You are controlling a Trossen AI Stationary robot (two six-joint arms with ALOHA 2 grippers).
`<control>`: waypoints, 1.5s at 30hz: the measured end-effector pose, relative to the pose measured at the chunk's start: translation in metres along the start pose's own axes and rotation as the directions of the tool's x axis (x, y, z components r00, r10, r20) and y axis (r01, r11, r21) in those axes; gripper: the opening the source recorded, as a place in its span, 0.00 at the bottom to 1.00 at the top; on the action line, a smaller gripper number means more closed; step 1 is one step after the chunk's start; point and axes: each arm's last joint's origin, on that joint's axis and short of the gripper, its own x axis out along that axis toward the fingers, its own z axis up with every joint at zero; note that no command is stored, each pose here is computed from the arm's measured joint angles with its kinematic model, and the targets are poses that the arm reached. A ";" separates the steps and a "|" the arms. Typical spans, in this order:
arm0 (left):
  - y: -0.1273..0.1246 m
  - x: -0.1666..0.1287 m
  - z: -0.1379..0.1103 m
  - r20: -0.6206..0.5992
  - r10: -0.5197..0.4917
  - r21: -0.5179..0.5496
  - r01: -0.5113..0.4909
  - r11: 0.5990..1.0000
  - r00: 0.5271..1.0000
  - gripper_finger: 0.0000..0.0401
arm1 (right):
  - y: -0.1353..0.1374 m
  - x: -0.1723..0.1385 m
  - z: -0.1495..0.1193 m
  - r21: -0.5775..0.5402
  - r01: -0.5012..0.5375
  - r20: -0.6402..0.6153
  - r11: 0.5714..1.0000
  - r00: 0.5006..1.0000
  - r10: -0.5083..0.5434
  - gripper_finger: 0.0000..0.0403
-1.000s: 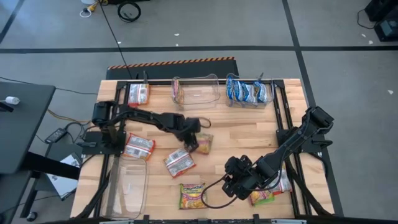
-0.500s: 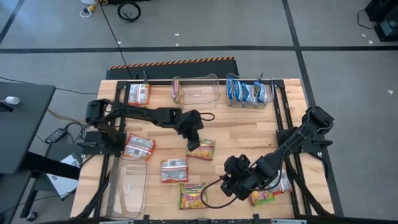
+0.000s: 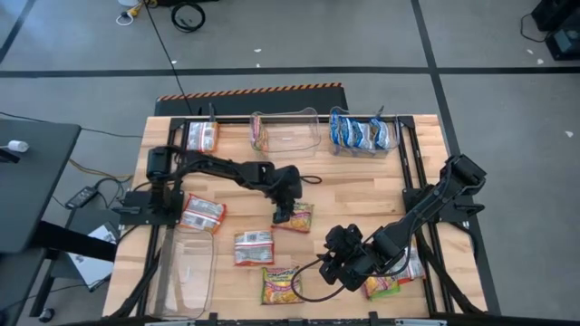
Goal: Sort Maruchan noodles
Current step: Put the green noodle pack into the top left transparent bin
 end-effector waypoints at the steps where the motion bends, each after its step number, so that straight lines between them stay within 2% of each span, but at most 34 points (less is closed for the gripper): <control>1: 0.000 0.001 -0.002 -0.012 0.000 -0.011 0.000 1.000 1.000 0.61 | 0.000 0.000 0.000 -0.003 -0.001 0.000 1.000 1.000 0.001 0.48; 7: -0.004 0.000 -0.005 -0.053 -0.006 -0.123 -0.001 0.992 0.999 0.61 | 0.000 0.000 0.000 -0.008 0.001 0.000 1.000 1.000 -0.001 0.48; 12: -0.008 -0.024 -0.001 -0.054 0.005 -0.165 -0.014 0.986 0.999 0.61 | -0.001 0.000 0.000 -0.030 0.006 -0.001 1.000 1.000 -0.006 0.48; 18: 0.006 -0.033 0.001 -0.028 0.073 -0.080 -0.075 0.994 0.997 0.61 | -0.002 0.002 0.002 -0.031 0.016 -0.010 0.999 1.000 -0.016 0.48; 24: 0.016 -0.018 -0.012 -0.135 0.018 -0.075 -0.029 0.997 0.991 0.61 | -0.002 0.003 0.002 -0.022 0.006 -0.050 1.000 0.999 -0.008 0.48; 30: 0.011 -0.008 -0.015 -0.148 -0.025 -0.067 0.015 0.998 0.989 0.58 | -0.002 0.003 0.003 -0.025 0.007 -0.049 1.000 0.999 -0.008 0.48; 33: 0.007 -0.007 -0.015 -0.149 0.010 -0.055 -0.018 0.998 0.989 0.51 | -0.003 0.003 0.003 -0.025 0.008 -0.050 1.000 0.999 -0.009 0.48; 37: 0.004 -0.007 -0.015 -0.152 0.056 -0.044 -0.063 0.997 0.987 0.36 | -0.003 0.004 0.005 -0.022 0.012 -0.048 1.000 0.999 -0.013 0.48; 43: 0.005 -0.011 -0.015 -0.162 0.080 -0.122 -0.101 0.987 0.984 0.09 | -0.006 0.007 0.009 -0.019 0.031 -0.046 0.999 0.998 -0.032 0.48; 45: 0.006 -0.016 -0.015 -0.166 0.085 -0.160 -0.112 0.981 0.982 0.06 | -0.008 0.008 0.010 -0.028 0.044 -0.048 0.999 0.998 -0.045 0.48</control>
